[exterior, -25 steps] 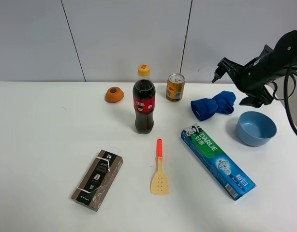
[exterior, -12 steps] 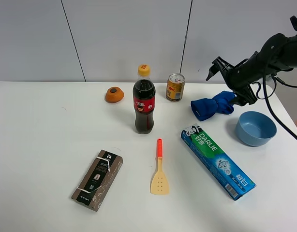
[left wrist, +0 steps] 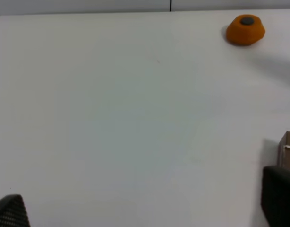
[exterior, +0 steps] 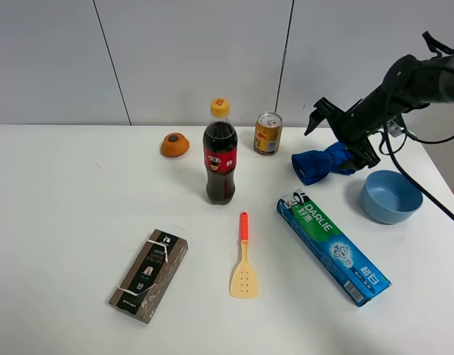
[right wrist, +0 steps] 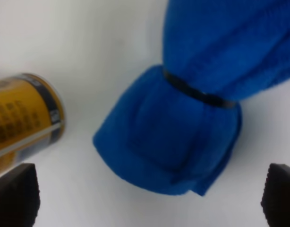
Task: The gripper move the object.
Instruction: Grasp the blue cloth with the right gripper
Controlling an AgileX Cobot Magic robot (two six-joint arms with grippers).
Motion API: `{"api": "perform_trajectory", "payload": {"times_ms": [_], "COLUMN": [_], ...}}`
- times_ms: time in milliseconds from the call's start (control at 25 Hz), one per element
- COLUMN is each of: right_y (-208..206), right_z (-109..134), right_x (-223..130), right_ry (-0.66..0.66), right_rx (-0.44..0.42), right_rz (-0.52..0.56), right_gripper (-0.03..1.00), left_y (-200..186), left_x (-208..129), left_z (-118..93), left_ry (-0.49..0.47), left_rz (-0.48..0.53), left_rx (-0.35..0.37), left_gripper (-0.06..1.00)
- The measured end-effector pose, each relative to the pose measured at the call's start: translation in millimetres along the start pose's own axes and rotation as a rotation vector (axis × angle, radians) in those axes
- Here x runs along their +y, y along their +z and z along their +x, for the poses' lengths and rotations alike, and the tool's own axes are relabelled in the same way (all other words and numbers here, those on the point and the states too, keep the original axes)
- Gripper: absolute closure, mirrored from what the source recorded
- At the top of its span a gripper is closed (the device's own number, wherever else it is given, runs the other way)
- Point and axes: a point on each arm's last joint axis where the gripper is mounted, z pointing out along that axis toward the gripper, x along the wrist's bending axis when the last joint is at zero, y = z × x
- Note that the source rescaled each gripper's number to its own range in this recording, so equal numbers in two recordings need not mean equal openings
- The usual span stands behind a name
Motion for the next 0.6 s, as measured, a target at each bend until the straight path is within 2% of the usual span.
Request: {"api": "perform_trajectory", "payload": {"times_ms": [360,600], "right_y": [26,46], "right_z": [-14,-19], "right_x": [1,3], "right_ry": [0.077,0.180], "right_rx": [-0.073,-0.061], "right_rz": [0.010,-0.013], "right_gripper": [0.05,0.05], "left_y": [0,0], "left_x": [0,0], "left_z": [0,0], "left_ry": [0.000,0.000], "left_rz": [0.000,0.000], "left_rx": [0.000,0.000], "left_gripper": [-0.06,-0.06]}}
